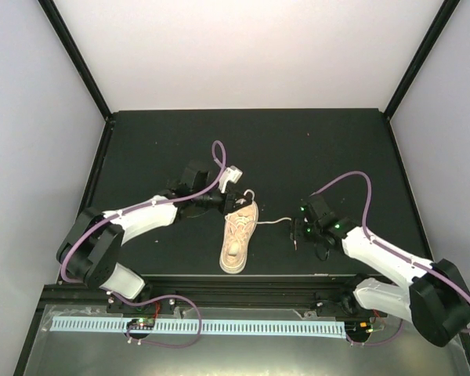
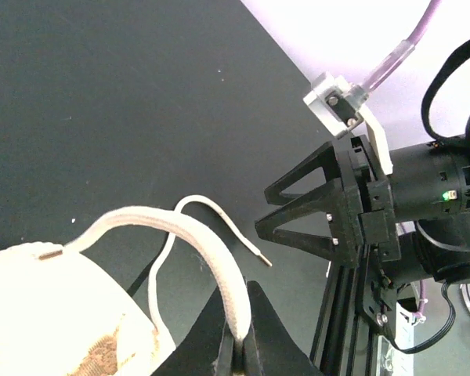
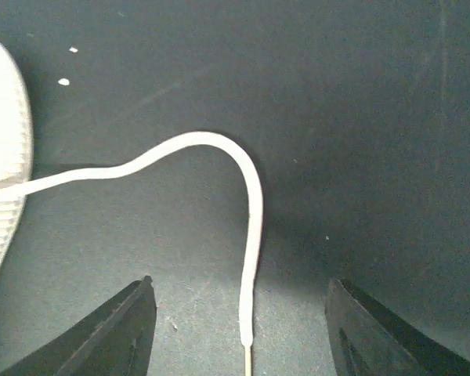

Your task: Tie the shoes

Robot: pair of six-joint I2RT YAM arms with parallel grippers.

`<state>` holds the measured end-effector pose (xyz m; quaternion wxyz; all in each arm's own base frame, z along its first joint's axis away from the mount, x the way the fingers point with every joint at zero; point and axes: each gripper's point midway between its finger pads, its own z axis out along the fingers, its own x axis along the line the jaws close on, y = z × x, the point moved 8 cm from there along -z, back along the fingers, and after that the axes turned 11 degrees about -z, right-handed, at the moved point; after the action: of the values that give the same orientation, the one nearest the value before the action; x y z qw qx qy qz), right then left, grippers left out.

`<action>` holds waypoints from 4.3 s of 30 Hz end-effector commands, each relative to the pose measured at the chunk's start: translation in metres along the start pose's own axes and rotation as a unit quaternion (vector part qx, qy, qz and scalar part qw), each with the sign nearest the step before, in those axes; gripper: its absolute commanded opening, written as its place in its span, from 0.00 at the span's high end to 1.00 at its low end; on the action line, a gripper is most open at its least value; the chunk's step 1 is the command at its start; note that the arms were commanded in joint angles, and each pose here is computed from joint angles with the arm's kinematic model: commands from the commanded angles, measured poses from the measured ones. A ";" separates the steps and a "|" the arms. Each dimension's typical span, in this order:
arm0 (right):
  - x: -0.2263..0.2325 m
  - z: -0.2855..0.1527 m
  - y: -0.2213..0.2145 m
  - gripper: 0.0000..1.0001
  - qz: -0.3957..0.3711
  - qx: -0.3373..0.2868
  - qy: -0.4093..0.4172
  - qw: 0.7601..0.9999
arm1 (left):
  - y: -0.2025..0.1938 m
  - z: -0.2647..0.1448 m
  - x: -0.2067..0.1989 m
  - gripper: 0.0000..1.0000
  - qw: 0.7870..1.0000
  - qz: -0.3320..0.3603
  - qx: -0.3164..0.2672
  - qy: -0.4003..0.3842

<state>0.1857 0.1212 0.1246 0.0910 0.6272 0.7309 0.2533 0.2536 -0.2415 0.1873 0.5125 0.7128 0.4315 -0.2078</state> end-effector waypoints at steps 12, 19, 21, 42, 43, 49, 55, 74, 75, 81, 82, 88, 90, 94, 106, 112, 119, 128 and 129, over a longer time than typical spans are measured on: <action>0.004 0.035 -0.008 0.55 -0.025 0.056 -0.042 0.997 | 0.014 0.001 0.006 0.98 1.000 -0.006 0.023 -0.009; 0.006 0.047 -0.010 0.70 -0.048 0.070 -0.061 0.994 | 0.017 0.002 0.012 0.99 0.999 -0.004 0.034 -0.002; 0.006 0.049 -0.012 0.77 -0.057 0.075 -0.071 0.993 | 0.018 0.001 0.013 0.98 0.999 -0.004 0.034 -0.001; 0.066 -0.072 0.067 0.98 -0.096 -0.139 0.146 0.975 | 0.018 0.022 0.016 0.89 0.990 0.026 0.075 -0.118; 0.068 -0.074 0.070 0.98 -0.098 -0.142 0.151 0.973 | 0.018 0.022 0.016 0.88 0.989 0.027 0.076 -0.120; 0.075 -0.083 0.082 0.98 -0.103 -0.157 0.159 0.969 | 0.016 0.023 0.016 0.79 0.987 0.037 0.080 -0.132; 0.079 -0.094 0.090 0.98 -0.105 -0.170 0.169 0.965 | 0.018 0.025 0.014 0.68 0.987 0.048 0.077 -0.134; 0.091 -0.109 0.103 0.98 -0.110 -0.187 0.206 0.954 | 0.031 0.040 0.002 0.56 0.989 0.088 0.077 -0.094; 0.092 -0.108 0.103 0.98 -0.110 -0.186 0.206 0.954 | 0.031 0.040 0.002 0.57 0.989 0.089 0.078 -0.093; 0.094 -0.107 0.105 0.98 -0.115 -0.182 0.210 0.954 | 0.032 0.042 0.002 0.70 0.989 0.093 0.078 -0.083; 0.094 -0.106 0.105 0.98 -0.115 -0.182 0.210 0.954 | 0.033 0.042 0.002 0.72 0.989 0.093 0.077 -0.083; 0.093 -0.108 0.106 0.98 -0.116 -0.188 0.204 0.954 | 0.032 0.040 -0.001 0.88 0.989 0.101 0.072 -0.082; 0.092 -0.105 0.108 0.98 -0.122 -0.192 0.194 0.954 | 0.031 0.038 -0.002 0.94 0.988 0.104 0.072 -0.084; 0.095 -0.100 0.119 0.98 -0.158 -0.217 0.175 0.947 | 0.026 0.033 -0.007 0.98 0.986 0.115 0.072 -0.099; 0.094 -0.024 0.155 0.92 -0.208 -0.203 0.190 0.938 | 0.009 0.017 -0.014 0.98 0.987 0.107 0.057 -0.105; 0.080 -0.013 0.154 0.36 -0.194 -0.176 0.210 0.942 | 0.008 0.017 -0.009 0.98 0.992 0.081 0.052 -0.086; 0.065 -0.030 0.136 0.20 -0.216 -0.196 0.268 0.918 | 0.007 0.017 -0.008 0.98 0.993 0.068 0.053 -0.084; 0.087 -0.036 0.113 0.29 -0.269 -0.167 0.447 0.837 | 0.004 0.017 -0.009 0.98 0.990 0.078 0.064 -0.093; 0.088 -0.035 0.113 0.32 -0.269 -0.163 0.450 0.836 | 0.003 0.016 -0.009 0.98 0.990 0.079 0.065 -0.094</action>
<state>0.2586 0.1981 0.2184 -0.0337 0.2711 0.7862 0.5543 0.2581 -0.2598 0.1804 0.5059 0.7499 0.3361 -0.2622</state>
